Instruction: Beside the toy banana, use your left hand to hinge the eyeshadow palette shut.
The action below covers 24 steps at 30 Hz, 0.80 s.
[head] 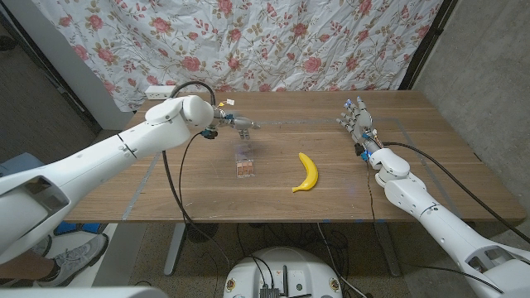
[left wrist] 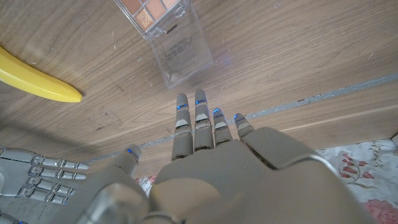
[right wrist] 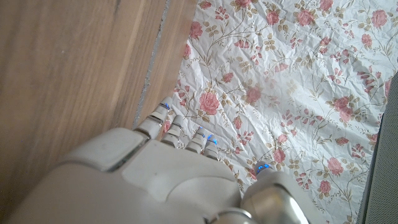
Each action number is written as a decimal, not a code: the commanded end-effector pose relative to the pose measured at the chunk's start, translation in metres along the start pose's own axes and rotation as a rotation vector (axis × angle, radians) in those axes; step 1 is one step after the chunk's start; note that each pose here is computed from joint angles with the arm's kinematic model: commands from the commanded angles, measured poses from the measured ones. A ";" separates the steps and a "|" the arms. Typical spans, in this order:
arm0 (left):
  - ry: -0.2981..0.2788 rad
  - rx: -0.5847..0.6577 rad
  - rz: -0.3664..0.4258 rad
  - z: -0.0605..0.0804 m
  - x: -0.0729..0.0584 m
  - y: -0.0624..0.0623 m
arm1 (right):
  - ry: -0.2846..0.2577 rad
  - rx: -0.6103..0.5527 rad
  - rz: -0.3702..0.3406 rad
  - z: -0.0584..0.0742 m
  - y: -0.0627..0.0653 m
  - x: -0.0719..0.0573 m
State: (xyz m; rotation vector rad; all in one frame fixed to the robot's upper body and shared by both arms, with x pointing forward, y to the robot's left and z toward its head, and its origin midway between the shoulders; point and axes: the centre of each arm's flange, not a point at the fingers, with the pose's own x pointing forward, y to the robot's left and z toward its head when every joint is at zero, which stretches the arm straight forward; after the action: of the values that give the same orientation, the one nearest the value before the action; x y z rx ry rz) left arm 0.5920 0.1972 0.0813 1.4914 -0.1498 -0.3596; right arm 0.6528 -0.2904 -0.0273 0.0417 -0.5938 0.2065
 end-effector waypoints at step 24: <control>0.024 -0.005 -0.042 -0.005 0.016 -0.008 | 0.000 0.000 0.000 0.000 0.000 0.000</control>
State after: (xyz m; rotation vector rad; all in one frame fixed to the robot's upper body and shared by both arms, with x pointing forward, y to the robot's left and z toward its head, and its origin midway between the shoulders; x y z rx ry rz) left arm 0.6043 0.1960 0.0755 1.4975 -0.1005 -0.3824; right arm 0.6527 -0.2904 -0.0272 0.0416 -0.5940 0.2066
